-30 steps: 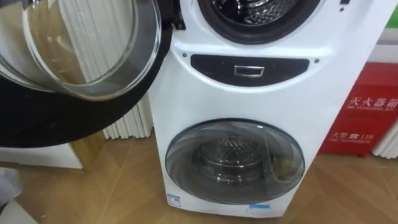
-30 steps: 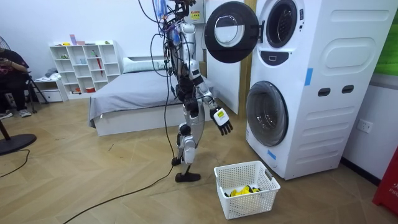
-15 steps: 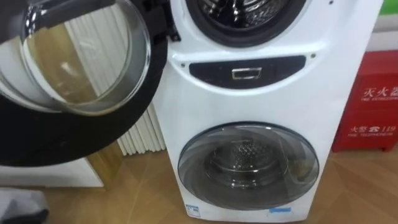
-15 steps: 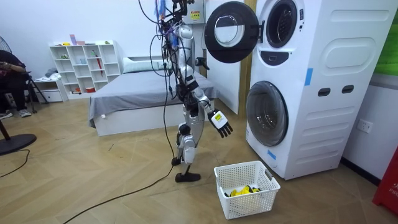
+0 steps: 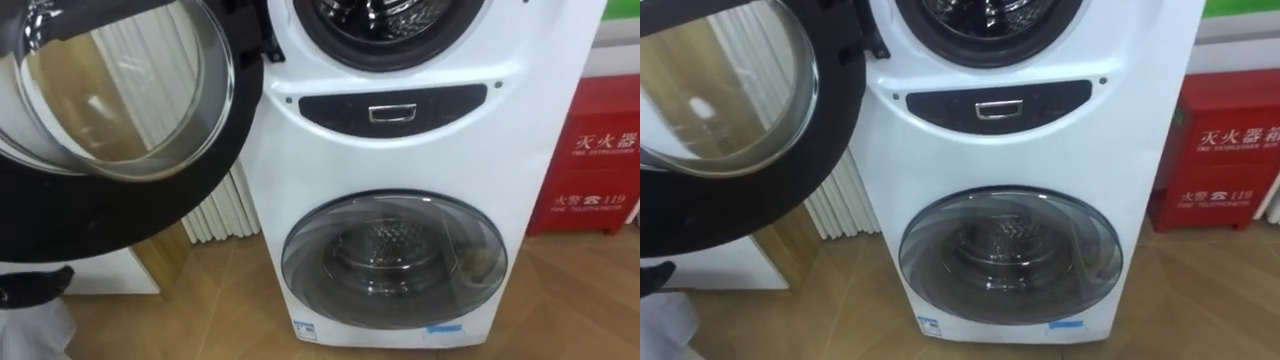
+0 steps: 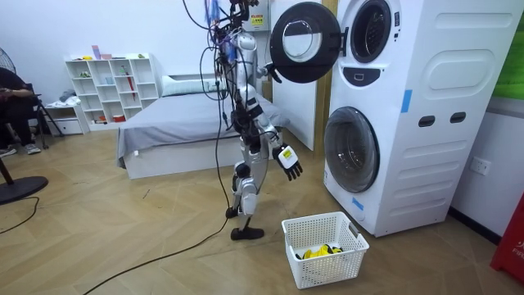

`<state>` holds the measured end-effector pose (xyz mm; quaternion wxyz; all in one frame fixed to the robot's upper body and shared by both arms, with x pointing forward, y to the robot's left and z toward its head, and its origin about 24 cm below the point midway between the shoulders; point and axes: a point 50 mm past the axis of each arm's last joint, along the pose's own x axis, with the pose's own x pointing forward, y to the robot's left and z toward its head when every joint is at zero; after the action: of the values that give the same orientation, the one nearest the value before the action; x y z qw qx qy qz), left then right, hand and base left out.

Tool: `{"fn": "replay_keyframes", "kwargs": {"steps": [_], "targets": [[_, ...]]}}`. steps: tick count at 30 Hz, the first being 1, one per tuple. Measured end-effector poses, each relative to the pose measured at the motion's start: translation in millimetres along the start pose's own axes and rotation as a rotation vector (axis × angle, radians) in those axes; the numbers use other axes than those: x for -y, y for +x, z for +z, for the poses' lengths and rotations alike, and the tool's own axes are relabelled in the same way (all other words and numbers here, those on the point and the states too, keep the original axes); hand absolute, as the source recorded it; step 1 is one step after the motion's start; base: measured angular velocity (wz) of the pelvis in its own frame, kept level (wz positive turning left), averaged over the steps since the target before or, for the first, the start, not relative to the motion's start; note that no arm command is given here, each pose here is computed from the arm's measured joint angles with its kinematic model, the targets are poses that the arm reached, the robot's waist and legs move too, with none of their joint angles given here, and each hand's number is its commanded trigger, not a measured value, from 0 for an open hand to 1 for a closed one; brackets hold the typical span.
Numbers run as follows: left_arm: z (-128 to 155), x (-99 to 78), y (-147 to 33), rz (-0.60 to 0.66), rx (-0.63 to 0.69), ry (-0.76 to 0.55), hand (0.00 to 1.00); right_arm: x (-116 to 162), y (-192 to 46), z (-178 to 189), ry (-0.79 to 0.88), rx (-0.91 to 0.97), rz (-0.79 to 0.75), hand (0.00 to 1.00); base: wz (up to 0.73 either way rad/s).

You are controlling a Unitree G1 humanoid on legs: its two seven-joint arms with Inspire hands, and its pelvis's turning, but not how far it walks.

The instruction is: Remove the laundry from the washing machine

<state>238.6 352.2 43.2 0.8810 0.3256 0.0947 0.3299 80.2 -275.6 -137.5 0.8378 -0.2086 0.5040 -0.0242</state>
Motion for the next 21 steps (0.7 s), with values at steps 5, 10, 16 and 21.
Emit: {"fn": "replay_keyframes", "kwargs": {"steps": [5,10,16,21], "targets": [[21,7.1,8.3,-0.048,0.055,0.146,0.00,1,4,8,-0.011,0.011,0.034,0.00,0.26],[50,15.4,3.5,-0.094,0.162,0.316,0.00,3,6,9,-0.012,0.004,0.044,0.00,0.35],[72,23.0,-3.7,-0.127,0.244,0.378,0.00,6,10,12,-0.001,-0.019,0.063,0.00,0.16],[90,34.5,-15.8,-0.185,0.316,0.361,0.00,4,10,10,-0.002,-0.033,0.072,0.00,0.18]]}}
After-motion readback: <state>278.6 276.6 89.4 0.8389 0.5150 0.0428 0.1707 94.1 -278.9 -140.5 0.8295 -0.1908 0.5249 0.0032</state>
